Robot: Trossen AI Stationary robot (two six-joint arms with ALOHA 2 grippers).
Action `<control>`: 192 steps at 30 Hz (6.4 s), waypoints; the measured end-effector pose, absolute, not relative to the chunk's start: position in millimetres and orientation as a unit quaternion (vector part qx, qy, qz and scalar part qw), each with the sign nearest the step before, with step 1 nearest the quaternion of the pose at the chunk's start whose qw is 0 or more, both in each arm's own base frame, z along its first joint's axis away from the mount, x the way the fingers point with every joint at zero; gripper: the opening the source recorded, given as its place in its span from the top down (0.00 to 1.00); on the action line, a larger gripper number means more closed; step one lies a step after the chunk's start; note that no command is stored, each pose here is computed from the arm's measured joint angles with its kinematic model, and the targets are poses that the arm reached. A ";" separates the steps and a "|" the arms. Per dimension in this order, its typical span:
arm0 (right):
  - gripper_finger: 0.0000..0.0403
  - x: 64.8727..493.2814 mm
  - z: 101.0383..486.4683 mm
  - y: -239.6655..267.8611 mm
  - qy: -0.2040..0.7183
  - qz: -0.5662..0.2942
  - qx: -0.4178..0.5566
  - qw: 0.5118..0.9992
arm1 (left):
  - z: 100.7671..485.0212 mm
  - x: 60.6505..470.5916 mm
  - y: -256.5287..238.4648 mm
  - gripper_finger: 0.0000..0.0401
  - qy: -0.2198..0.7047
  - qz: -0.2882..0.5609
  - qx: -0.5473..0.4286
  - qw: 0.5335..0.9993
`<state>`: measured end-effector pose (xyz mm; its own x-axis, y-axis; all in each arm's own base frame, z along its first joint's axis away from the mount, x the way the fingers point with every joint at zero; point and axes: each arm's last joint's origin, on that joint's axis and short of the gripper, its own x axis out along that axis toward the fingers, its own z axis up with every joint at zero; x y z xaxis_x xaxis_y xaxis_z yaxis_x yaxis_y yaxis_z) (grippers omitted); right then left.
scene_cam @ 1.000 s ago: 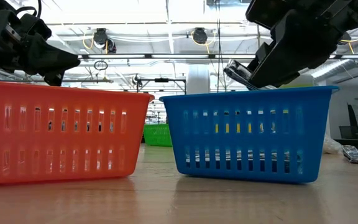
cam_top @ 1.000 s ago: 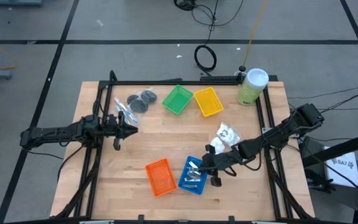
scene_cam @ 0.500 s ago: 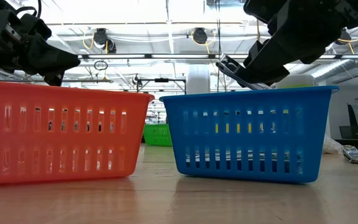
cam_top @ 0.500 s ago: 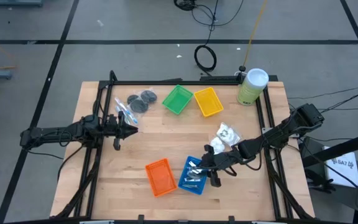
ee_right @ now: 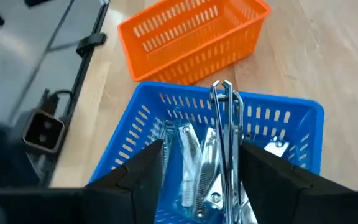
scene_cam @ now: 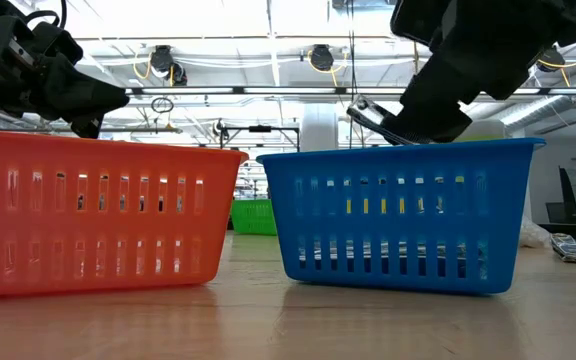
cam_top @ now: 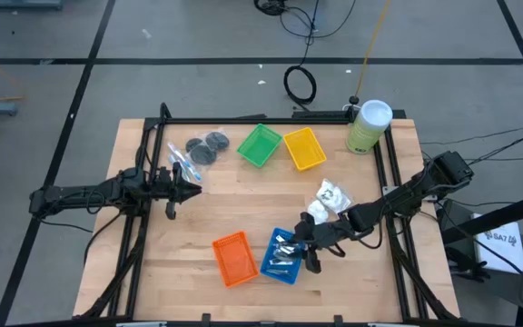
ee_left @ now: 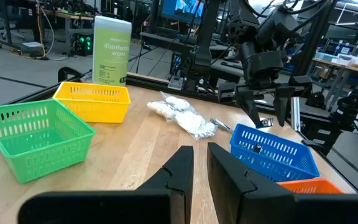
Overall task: Pick & Place Travel size toiletries
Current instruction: Put the silver nail cutter into the blue bin, then put the white cotton pack into the yellow bin
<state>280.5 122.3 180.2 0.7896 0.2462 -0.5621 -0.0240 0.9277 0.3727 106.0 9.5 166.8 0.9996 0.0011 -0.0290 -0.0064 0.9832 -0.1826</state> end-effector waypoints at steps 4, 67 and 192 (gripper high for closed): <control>0.52 279.7 181.9 127.5 0.316 0.139 0.146 0.927 | 166.8 106.0 9.5 0.89 0.014 0.002 -0.092 0.996; 0.65 166.3 119.2 101.0 0.558 0.006 0.114 0.822 | 166.8 106.0 9.5 0.89 0.014 0.002 -0.092 0.996; 0.73 271.7 214.5 138.3 0.408 0.033 -0.015 0.912 | 166.7 106.0 9.5 0.89 0.015 0.002 -0.092 0.996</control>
<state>271.7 138.3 214.5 0.6653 0.0488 -0.7450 -0.0728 0.9973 0.0003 106.0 9.5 166.7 0.9996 0.0012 -0.0293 -0.0065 0.9832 -0.1824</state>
